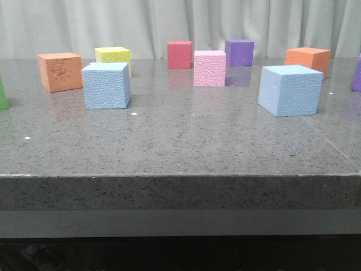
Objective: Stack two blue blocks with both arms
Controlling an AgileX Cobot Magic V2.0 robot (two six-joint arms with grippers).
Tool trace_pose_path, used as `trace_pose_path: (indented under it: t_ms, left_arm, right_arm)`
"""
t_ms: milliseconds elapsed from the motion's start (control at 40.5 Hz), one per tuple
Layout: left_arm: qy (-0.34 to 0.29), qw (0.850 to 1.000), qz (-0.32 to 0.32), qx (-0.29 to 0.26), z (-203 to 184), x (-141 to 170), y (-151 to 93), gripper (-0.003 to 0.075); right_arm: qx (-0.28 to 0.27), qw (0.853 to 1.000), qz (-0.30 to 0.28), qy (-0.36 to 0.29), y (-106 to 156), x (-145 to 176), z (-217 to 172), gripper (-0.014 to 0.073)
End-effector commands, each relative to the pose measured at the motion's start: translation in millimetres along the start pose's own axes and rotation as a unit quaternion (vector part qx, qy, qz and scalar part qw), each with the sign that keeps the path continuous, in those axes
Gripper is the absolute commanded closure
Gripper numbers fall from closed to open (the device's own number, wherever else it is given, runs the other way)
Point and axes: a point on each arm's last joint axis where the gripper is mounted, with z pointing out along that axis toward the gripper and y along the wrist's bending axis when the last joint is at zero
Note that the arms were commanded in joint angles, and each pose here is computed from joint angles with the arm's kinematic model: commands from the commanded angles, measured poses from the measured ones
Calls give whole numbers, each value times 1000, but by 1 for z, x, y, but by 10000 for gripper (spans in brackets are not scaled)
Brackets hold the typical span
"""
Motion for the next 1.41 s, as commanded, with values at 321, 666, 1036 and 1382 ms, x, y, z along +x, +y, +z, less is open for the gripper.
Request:
trace_pose_path:
  t_ms: [321, 666, 1036, 1382]
  left_arm:
    - [-65, 998, -9, 3, -1, -4, 0, 738]
    - [-118, 993, -22, 15, -25, -110, -5, 738]
    - [32, 999, -17, 19, 1, -175, -10, 738]
    - [89, 996, -21, 17, 28, -166, -10, 738]
  right_arm:
    - [6, 998, 0, -57, -1, -12, -3, 664]
    - [-10, 999, 8, -48, 4, -102, -24, 664]
    - [-18, 996, 8, 91, 7, -157, 12, 664]
    - [-16, 985, 11, 171, 6, -142, 47, 664]
